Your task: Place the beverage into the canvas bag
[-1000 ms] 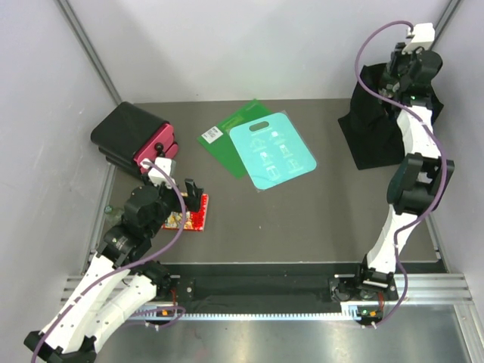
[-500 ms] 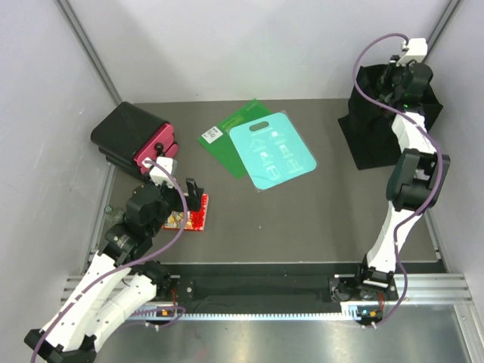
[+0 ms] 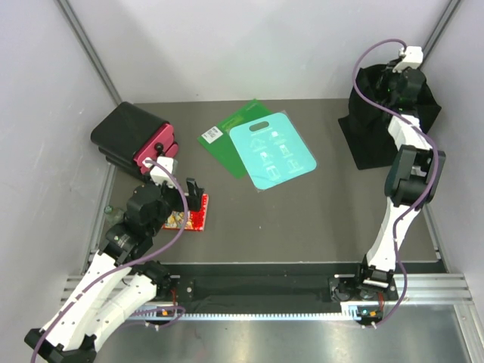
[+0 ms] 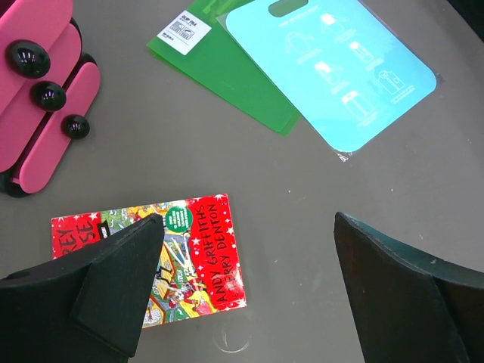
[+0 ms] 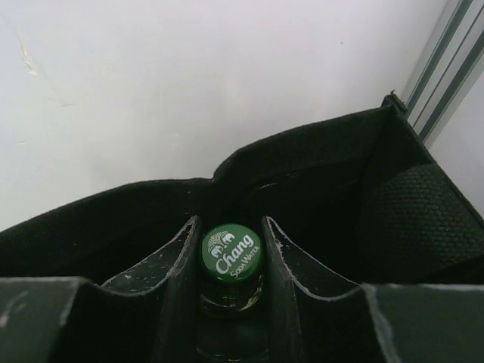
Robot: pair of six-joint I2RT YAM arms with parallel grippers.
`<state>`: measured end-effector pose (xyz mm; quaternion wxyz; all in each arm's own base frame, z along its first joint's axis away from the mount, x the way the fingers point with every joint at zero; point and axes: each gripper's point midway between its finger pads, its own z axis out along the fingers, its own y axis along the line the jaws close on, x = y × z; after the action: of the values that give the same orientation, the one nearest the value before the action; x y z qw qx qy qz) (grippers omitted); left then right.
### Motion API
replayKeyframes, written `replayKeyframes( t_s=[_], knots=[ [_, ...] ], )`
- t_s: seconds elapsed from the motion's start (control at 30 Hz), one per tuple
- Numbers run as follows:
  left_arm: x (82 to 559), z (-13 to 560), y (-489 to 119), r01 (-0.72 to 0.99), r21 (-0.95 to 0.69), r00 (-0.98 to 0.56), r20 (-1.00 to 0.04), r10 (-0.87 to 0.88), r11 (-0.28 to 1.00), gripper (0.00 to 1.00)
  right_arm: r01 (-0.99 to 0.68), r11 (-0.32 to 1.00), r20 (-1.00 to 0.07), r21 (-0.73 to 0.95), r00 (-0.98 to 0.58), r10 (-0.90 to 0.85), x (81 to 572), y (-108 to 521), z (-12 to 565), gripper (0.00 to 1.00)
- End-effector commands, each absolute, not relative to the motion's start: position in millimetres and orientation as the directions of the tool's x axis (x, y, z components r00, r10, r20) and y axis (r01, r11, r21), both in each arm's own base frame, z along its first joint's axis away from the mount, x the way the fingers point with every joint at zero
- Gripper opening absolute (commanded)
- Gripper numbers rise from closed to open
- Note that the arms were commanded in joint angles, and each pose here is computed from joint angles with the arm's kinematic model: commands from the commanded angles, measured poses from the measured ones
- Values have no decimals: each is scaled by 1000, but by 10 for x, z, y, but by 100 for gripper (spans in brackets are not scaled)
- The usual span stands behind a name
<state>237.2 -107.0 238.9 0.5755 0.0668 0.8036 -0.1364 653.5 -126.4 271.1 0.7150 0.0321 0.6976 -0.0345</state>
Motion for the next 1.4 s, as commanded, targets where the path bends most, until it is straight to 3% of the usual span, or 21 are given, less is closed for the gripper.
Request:
replayKeyframes(
  t_s=[0.0,0.3,0.57,1.1,1.37],
  knots=[
    [2423,2528,-1093,275,-149,-279,-958,-70,950,98,85,996,-977,16,212,-2,6553,-1260,3307,3],
    [2426,2524,-1093,275,-149,-281,-957,-69,950,98,82,996,-988,36,150,24,6622,-1234,3011,21],
    [2431,2534,-1095,278,-153,-278,-958,-73,948,98,84,994,-997,66,54,62,6652,-1114,2618,20],
    [2427,2549,-1090,278,-154,-273,-959,-76,948,98,100,993,-997,68,-24,71,6690,-1041,2337,46],
    [2424,2546,-1085,276,-153,-274,-959,-75,949,98,97,993,-998,68,-6,69,6659,-1040,2488,48]
  ],
)
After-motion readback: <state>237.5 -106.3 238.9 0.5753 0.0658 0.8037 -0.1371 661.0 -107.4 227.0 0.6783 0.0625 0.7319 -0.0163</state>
